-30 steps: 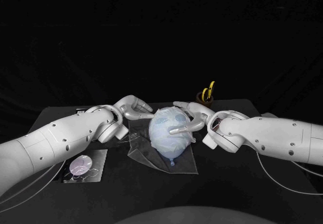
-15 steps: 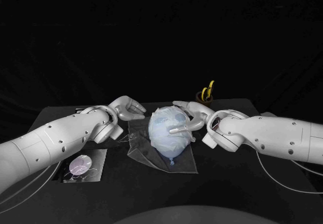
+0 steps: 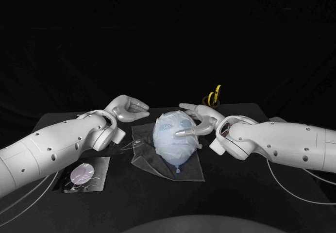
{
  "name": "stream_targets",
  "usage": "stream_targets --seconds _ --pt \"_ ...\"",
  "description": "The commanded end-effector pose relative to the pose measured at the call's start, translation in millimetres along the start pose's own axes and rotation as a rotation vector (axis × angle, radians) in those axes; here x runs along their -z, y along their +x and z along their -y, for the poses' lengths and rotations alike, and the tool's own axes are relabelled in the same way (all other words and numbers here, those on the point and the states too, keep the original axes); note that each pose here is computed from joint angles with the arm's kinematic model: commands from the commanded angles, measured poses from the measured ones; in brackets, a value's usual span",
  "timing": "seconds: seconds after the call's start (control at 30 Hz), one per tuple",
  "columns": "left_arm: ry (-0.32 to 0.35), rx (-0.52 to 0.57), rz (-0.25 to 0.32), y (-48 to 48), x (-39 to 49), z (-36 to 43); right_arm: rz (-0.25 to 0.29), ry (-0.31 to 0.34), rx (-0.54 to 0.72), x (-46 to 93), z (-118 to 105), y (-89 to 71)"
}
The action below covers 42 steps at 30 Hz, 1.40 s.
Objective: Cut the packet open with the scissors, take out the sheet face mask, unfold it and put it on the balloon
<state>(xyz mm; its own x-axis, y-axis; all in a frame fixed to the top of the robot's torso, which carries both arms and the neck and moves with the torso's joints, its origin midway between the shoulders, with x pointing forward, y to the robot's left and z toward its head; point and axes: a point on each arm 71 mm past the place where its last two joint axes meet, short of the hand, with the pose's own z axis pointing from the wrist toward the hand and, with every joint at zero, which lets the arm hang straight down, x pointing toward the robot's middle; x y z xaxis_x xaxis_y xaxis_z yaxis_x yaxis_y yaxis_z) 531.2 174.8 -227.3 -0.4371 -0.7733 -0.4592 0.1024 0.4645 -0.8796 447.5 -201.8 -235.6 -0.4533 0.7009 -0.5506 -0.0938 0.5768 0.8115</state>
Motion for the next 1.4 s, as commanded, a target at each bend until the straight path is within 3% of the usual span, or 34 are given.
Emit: stream_targets --seconds 0.03,0.33,0.53,0.83,1.03,1.27,1.4 --pt "0.065 0.091 0.031 -5.1 3.1 9.8 0.021 -0.045 -0.053 2.9 -5.1 -1.0" --pt "0.057 0.14 0.026 -12.6 8.5 12.4 0.009 -0.054 -0.076 14.3 -12.3 -7.0" --pt "0.094 0.139 0.019 -9.4 9.2 17.9 0.024 -0.055 -0.082 22.4 -13.7 -16.9" --pt "0.256 0.021 -0.008 15.5 14.2 45.1 0.146 -0.03 -0.136 38.7 0.7 -47.4" --pt "0.321 -0.043 -0.008 33.3 17.4 59.9 0.224 -0.042 -0.171 57.4 8.4 -60.4" --pt "0.361 -0.122 -0.027 54.4 17.6 71.9 0.236 -0.021 -0.175 80.1 23.9 -58.7" --pt "0.349 -0.175 -0.055 65.9 16.2 73.1 0.227 -0.001 -0.161 90.4 32.3 -55.5"
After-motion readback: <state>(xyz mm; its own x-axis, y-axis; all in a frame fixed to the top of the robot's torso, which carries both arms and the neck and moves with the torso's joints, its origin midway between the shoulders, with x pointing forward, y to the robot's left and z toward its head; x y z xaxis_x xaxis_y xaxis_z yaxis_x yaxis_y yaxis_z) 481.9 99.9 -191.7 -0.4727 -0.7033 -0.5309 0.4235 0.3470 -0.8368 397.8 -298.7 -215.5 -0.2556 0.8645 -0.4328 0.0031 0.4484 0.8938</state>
